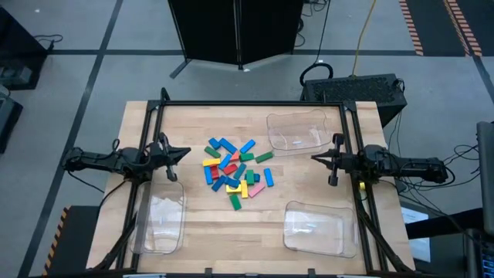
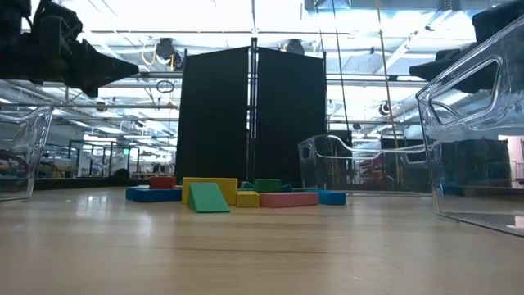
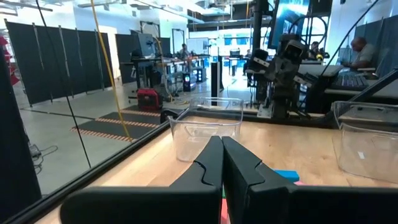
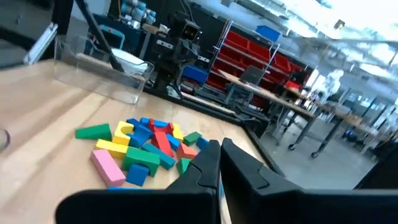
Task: Sort blocks by size
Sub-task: Put the blue rectangle block into the top transparent bin
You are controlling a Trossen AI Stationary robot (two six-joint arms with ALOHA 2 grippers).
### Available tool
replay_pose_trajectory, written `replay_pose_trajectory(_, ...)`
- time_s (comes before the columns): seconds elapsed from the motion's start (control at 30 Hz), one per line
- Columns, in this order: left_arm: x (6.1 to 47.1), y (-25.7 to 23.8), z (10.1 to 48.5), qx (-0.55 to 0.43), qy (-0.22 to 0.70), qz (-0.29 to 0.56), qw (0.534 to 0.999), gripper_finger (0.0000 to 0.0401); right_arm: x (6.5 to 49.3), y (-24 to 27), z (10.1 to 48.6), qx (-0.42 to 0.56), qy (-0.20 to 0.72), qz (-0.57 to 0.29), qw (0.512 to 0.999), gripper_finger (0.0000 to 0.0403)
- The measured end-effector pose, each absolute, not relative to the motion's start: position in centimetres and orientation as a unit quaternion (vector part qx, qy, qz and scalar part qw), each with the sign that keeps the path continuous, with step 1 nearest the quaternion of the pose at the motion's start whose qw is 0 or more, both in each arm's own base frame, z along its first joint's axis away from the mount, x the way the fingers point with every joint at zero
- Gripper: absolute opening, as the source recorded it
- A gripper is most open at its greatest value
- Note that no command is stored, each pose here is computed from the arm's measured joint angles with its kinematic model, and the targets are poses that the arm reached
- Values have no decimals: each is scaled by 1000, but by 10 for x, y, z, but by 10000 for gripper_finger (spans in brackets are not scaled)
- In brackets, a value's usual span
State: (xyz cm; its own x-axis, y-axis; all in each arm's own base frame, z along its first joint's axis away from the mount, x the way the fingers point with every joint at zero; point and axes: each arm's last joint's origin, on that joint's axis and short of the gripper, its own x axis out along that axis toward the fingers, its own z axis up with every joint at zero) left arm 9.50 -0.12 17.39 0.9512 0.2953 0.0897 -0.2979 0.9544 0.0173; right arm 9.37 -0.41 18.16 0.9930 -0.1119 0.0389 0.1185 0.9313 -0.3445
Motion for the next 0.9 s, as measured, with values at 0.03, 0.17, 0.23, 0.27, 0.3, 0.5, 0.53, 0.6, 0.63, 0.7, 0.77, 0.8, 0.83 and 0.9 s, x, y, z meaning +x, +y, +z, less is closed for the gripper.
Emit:
replay_pose_trajectory(0.03, 95, -1, 174, 15, -43, 150, 988, 0, 94, -4, 182, -152, -10, -58, 987, 9)
replay_pose_trajectory(0.17, 95, -1, 174, 20, -44, 151, 987, 0, 94, -4, 181, -9, -19, -57, 998, 9)
replay_pose_trajectory(0.23, 95, -1, 175, 35, -47, 151, 987, 0, 94, -4, 182, 42, -24, -57, 997, 9)
replay_pose_trajectory(0.27, 95, -1, 176, 39, -51, 152, 986, 0, 94, -4, 182, 64, -27, -56, 996, 9)
replay_pose_trajectory(0.3, 95, -1, 178, 43, -56, 153, 986, 0, 94, -4, 183, 83, -30, -56, 995, 9)
replay_pose_trajectory(0.5, 93, -1, 184, 55, -67, 155, 984, 0, 94, -2, 184, 135, -33, -24, 990, 9)
replay_pose_trajectory(0.53, 92, -1, 187, 49, -72, 154, 984, 1, 94, -2, 184, 137, -32, -17, 990, 9)
replay_pose_trajectory(0.6, 92, -1, 190, 40, -71, 154, 985, 6, 94, -2, 184, 138, -32, -16, 990, 9)
replay_pose_trajectory(0.63, 91, -1, 190, 36, -65, 153, 986, 11, 94, -2, 184, 138, -34, -21, 990, 9)
replay_pose_trajectory(0.7, 91, -1, 192, 32, -56, 152, 986, 22, 94, -4, 186, 144, -47, -50, 987, 9)
replay_pose_trajectory(0.77, 90, -1, 193, 25, -55, 151, 987, 34, 95, -6, 187, 160, -60, -77, 982, 9)
replay_pose_trajectory(0.8, 90, -1, 192, 25, -53, 151, 987, 40, 95, -6, 187, 162, -59, -83, 981, 9)
replay_pose_trajectory(0.83, 90, -1, 192, 25, -52, 151, 987, 44, 96, -7, 186, 162, -53, -89, 981, 9)
replay_pose_trajectory(0.9, 90, 0, 193, 25, -53, 159, 986, 52, 99, -7, 183, 161, -35, -95, 982, 9)
